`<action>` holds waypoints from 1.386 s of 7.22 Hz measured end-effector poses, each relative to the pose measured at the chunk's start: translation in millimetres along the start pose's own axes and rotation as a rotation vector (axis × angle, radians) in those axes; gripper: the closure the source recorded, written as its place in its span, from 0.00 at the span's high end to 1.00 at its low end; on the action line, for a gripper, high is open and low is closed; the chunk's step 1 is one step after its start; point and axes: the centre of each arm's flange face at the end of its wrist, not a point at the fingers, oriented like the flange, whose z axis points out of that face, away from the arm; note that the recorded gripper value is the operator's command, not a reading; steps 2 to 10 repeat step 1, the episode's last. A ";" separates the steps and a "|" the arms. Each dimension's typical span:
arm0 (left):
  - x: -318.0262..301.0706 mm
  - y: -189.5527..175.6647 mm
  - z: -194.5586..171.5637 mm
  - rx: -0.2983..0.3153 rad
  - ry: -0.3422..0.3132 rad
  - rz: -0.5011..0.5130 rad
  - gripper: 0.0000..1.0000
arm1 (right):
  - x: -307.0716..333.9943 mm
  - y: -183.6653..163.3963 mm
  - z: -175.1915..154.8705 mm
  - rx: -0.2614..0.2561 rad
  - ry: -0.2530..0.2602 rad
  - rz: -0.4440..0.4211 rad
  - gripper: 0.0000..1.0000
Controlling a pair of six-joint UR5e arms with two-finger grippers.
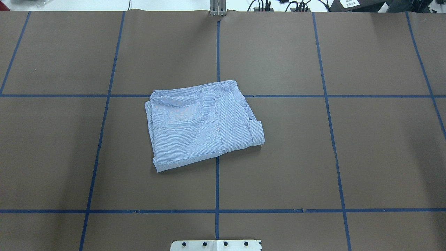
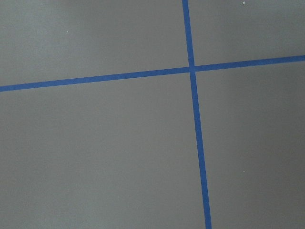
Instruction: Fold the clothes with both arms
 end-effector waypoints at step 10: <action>0.2 -0.3 -0.1 0.000 0.000 0.001 1.00 | -0.1 -0.1 -0.2 0.000 0.000 0.000 1.00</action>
